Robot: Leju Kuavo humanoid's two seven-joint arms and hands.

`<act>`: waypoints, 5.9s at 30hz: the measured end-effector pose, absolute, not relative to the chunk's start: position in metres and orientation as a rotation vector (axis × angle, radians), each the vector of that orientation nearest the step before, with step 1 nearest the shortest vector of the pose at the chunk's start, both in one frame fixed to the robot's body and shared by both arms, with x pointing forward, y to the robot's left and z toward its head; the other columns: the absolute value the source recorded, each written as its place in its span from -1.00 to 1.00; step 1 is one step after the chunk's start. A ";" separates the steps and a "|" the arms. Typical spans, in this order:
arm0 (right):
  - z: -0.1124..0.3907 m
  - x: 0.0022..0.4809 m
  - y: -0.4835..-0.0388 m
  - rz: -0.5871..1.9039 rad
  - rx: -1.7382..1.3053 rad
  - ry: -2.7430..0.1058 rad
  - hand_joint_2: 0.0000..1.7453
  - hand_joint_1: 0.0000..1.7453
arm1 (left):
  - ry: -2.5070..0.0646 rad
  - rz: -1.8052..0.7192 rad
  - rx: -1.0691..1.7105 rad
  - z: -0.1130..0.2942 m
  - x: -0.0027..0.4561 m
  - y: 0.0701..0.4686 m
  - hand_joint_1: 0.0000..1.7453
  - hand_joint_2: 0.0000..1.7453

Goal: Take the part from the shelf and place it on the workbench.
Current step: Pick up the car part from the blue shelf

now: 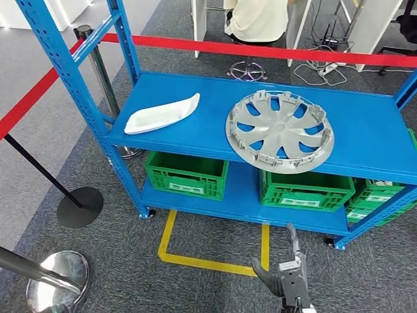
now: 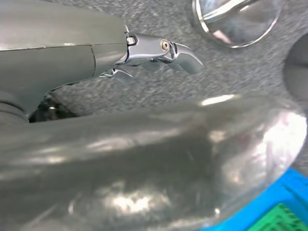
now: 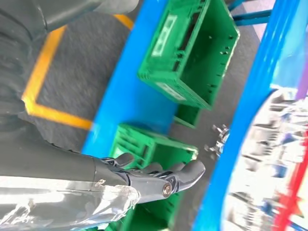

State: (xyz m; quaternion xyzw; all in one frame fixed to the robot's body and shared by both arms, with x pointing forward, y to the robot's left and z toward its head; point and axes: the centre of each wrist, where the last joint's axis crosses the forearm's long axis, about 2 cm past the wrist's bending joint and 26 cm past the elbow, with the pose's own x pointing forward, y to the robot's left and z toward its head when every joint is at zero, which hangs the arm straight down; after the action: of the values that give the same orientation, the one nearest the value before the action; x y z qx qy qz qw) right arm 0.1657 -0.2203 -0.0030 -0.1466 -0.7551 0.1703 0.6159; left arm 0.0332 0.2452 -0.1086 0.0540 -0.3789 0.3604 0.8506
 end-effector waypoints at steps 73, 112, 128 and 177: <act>0.025 0.163 -0.181 1.596 -1.117 -1.911 1.00 -1.00 | -0.632 0.527 0.060 -0.109 0.038 0.235 -1.00 -1.00; 0.114 0.249 -0.247 1.344 -1.538 -2.025 1.00 -1.00 | -0.652 0.530 0.046 -0.109 0.038 0.235 -1.00 -1.00; 0.088 0.229 -0.260 1.381 -1.510 -1.892 1.00 -1.00 | -0.655 0.516 0.034 -0.108 0.038 0.231 -1.00 -1.00; 0.040 0.178 -0.262 1.460 -1.317 -1.720 1.00 -1.00 | -0.687 0.504 0.012 -0.109 0.036 0.231 -1.00 -1.00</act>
State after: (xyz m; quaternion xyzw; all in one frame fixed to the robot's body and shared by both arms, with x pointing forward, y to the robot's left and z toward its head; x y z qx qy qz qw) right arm 0.1783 -0.2617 0.0396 -0.4867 -0.6355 0.5395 0.2613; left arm 0.0362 0.2308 -0.1086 0.0058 -0.3331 0.2445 0.9106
